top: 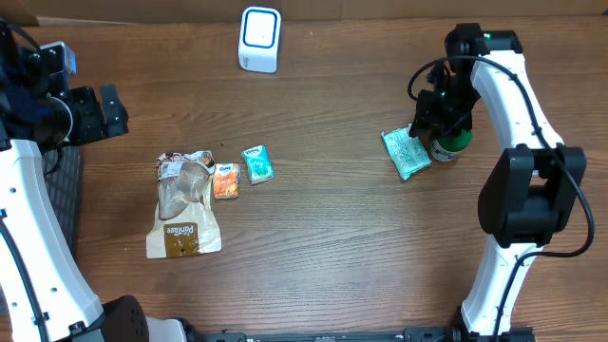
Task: Scan the item barcode
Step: 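Open the right gripper and move it back toward center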
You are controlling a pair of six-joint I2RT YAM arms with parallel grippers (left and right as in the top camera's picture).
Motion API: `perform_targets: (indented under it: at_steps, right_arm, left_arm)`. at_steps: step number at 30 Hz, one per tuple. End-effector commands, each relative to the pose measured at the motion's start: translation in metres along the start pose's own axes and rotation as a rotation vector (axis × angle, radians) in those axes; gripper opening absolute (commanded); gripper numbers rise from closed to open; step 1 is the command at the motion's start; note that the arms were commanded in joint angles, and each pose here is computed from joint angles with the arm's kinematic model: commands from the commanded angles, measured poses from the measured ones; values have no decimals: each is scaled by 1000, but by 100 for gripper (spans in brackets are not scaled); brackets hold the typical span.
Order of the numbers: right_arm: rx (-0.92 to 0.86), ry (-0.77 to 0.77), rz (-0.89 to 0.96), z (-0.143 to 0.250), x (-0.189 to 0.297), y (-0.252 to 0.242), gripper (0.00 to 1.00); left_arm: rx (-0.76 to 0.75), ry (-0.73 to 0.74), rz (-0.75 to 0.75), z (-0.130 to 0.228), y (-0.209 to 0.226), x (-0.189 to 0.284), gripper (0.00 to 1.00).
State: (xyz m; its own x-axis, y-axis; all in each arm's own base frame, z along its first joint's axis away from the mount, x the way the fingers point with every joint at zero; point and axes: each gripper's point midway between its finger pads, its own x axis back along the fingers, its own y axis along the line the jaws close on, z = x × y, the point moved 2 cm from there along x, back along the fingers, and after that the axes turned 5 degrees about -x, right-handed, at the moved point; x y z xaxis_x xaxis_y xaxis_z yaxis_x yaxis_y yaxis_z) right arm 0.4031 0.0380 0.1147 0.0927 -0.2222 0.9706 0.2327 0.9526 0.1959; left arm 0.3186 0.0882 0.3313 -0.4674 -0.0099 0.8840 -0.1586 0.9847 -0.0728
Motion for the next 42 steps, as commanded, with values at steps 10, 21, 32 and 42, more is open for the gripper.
perform_targets:
  at_steps: [10,21,32,42]
  right_arm:
    - [271,-251,-101,37,125,84,37]
    - [529,-370,-378,136,198,158,75]
    - [474,-319,-445,97,65,223,72]
    - [518,-297,-430,94,-48,227,56]
  left_arm:
    - [-17,-11,-2,-3,2,2,100]
    - [-17,-11,-2,-3,2,2,100]
    - [-17,-11,-2,-3,2,2,100]
    - [-17,-11,-2,-3,2,2,100]
